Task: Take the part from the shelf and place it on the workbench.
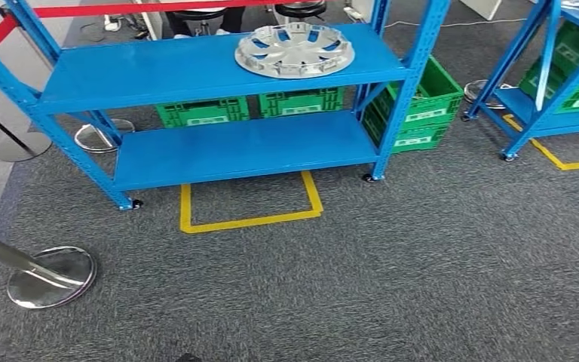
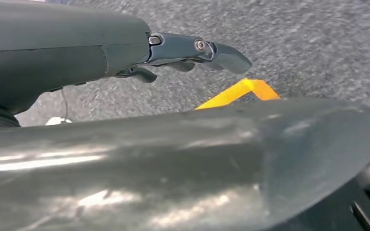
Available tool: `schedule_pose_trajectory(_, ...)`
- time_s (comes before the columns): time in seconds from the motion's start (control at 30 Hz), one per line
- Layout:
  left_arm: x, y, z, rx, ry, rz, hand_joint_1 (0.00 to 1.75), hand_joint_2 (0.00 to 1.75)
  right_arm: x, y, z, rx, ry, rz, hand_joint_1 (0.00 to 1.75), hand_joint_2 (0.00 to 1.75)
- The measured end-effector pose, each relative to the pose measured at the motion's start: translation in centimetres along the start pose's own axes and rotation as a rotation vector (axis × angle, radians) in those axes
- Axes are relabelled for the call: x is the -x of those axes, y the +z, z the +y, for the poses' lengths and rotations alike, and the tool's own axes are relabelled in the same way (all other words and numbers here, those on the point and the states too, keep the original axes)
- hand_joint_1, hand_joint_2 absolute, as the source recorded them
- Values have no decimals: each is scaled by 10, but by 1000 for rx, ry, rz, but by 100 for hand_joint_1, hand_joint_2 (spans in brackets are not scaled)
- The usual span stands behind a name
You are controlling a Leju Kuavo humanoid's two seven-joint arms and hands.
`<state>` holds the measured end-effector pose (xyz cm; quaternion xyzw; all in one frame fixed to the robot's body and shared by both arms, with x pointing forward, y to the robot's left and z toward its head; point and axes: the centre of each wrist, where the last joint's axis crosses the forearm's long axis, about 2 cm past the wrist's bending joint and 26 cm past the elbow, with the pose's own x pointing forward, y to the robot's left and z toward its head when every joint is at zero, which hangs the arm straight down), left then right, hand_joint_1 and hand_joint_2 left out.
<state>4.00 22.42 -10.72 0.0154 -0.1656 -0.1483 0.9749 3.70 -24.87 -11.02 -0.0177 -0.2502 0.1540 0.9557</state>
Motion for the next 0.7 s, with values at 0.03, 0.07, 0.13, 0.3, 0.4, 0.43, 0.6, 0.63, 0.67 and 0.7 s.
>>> schedule_pose_trajectory(0.03,2,0,0,-1,0,3,0,0,-1,0,0,1,0,-2,0,0)
schedule_pose_trajectory(0.07,3,1,-1,-1,-1,6,0,0,-2,-1,-1,2,0,-5,0,0)
schedule_pose_trajectory(0.13,4,1,-1,-2,-1,5,0,0,-3,-1,-1,3,0,-7,0,0)
schedule_pose_trajectory(0.3,5,1,-2,0,0,7,0,0,5,2,2,-2,-2,10,0,0)
schedule_pose_trajectory(0.4,11,3,-4,3,1,18,0,0,8,4,3,-6,-7,16,0,0)
schedule_pose_trajectory(0.43,12,3,-4,4,2,21,0,0,8,4,3,-7,-9,16,0,0)
schedule_pose_trajectory(0.6,2,0,1,-2,0,-1,0,0,0,0,1,-10,-20,-8,0,0)
schedule_pose_trajectory(0.63,0,0,1,-1,0,-6,0,0,-1,0,1,-11,-22,-11,0,0)
schedule_pose_trajectory(0.67,-1,0,1,0,0,-6,0,0,0,0,1,-12,-24,-11,0,0)
schedule_pose_trajectory(0.7,0,0,1,1,0,-6,0,0,0,0,1,-13,-25,-10,0,0)
